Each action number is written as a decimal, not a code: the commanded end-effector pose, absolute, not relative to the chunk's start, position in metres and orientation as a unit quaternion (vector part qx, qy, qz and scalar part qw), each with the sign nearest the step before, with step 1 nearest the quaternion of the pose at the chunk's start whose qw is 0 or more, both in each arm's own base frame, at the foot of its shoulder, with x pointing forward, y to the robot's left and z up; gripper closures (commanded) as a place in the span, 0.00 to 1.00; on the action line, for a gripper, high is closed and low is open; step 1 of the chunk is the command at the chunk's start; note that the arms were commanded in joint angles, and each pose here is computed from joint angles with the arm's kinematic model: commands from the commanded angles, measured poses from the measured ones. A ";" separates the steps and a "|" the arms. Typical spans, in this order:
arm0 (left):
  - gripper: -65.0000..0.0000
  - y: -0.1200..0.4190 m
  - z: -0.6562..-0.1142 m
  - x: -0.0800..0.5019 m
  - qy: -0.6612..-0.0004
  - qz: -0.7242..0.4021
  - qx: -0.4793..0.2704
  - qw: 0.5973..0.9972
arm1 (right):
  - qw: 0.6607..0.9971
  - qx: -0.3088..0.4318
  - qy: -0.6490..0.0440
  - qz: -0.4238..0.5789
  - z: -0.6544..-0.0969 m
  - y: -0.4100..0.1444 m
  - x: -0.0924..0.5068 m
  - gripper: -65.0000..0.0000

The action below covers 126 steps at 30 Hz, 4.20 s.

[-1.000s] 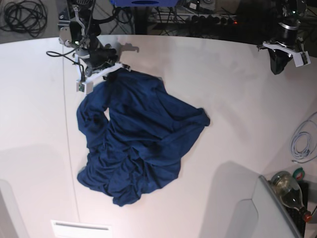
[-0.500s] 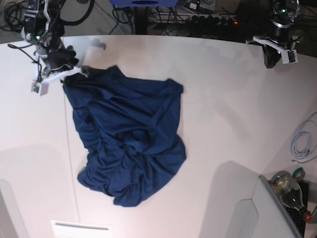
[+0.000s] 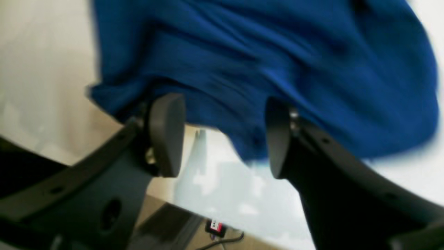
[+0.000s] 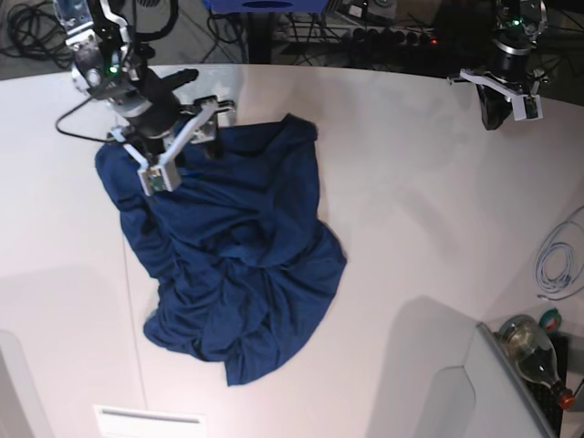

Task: Layout the t-shirt on the table in an organized manner, then fold the t-shirt properly
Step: 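Reach the right gripper into the shirt's middle and grasp a fold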

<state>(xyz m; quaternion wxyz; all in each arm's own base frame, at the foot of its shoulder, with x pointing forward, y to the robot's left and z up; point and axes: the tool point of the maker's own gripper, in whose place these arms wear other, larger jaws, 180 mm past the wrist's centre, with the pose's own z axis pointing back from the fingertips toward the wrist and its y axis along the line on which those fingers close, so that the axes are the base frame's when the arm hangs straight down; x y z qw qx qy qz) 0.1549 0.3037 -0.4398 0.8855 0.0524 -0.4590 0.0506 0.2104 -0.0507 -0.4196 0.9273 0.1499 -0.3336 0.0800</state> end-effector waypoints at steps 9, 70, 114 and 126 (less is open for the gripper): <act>0.62 0.309 -0.433 0.156 -0.470 0.049 0.057 0.880 | 0.933 0.119 -0.294 0.170 -0.467 -0.028 0.218 0.35; 0.45 0.313 -0.444 0.148 -0.454 0.054 0.061 0.887 | 0.924 0.151 -0.289 0.199 -0.453 -0.004 0.183 1.00; 0.45 0.371 -0.419 0.140 -0.469 0.087 0.125 0.870 | 0.930 0.148 -0.285 0.178 -0.468 0.047 0.297 0.85; 0.45 0.373 -0.417 0.140 -0.470 0.086 0.129 0.869 | 0.878 0.223 -0.311 0.286 -0.412 0.140 0.252 1.00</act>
